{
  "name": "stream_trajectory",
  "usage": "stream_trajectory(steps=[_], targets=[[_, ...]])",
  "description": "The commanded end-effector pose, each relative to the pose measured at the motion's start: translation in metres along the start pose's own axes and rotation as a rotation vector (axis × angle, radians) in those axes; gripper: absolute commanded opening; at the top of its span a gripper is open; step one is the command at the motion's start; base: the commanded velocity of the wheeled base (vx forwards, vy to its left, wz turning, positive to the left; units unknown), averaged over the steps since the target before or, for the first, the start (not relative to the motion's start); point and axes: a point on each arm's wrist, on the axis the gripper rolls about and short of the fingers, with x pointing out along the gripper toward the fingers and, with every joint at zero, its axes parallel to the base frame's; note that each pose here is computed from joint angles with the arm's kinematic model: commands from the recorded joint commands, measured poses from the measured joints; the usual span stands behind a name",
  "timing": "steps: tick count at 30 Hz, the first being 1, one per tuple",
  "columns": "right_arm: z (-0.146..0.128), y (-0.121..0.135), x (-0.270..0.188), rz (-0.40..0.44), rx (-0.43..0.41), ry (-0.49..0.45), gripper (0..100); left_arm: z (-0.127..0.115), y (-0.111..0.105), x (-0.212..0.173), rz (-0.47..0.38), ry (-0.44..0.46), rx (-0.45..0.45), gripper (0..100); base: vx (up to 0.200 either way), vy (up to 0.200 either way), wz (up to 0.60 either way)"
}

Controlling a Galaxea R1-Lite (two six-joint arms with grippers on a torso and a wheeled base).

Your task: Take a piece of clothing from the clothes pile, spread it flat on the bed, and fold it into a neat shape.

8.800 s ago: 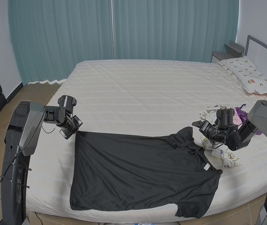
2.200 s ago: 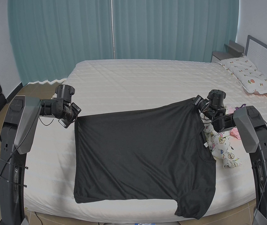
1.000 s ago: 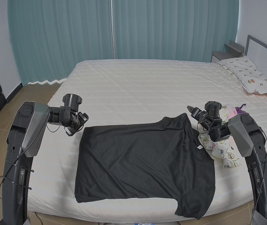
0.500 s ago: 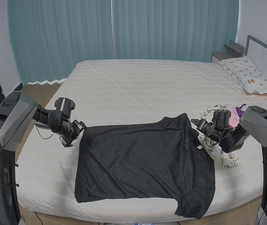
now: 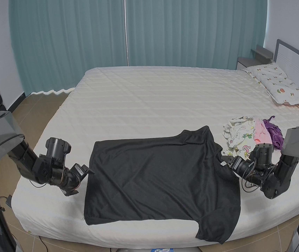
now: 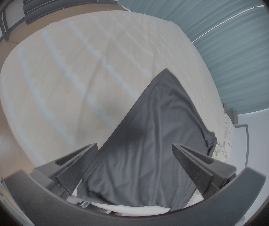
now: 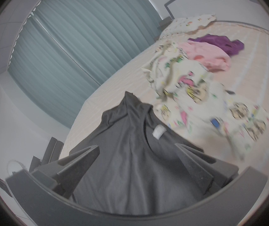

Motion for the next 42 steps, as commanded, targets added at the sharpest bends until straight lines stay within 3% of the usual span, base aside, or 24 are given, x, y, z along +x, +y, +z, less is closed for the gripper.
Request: stream_trajectory(steps=[1,3,8,13,20,26,42], targets=[[-0.023,-0.011,-0.051,-0.016,0.132,0.045,100,-0.044,0.022,-0.026,-0.031,0.055,0.039,100,0.0,0.0,0.0],[-0.027,-0.015,-0.054,-0.018,0.182,0.052,100,-0.051,0.026,-0.026,-0.015,0.073,0.05,100,0.0,0.0,0.0],[-0.036,-0.021,-0.059,-0.035,0.192,0.078,100,-0.056,0.028,-0.019,0.009,0.09,0.065,100,0.0,0.0,0.0],[-0.036,-0.022,-0.061,-0.04,0.196,0.08,100,-0.066,0.026,-0.006,0.084,0.031,0.106,100,0.0,0.0,0.0],[-0.037,-0.022,-0.064,-0.044,0.194,0.087,100,-0.065,0.024,0.014,0.051,-0.033,0.136,100,0.0,0.0,0.0],[-0.036,-0.02,-0.065,-0.036,0.193,0.08,100,-0.068,0.034,0.019,0.084,-0.012,0.274,100,0.0,0.0,0.0],[-0.035,-0.02,-0.068,-0.035,0.192,0.081,100,-0.069,0.037,0.029,0.07,-0.023,0.363,100,0.0,0.0,0.0]])
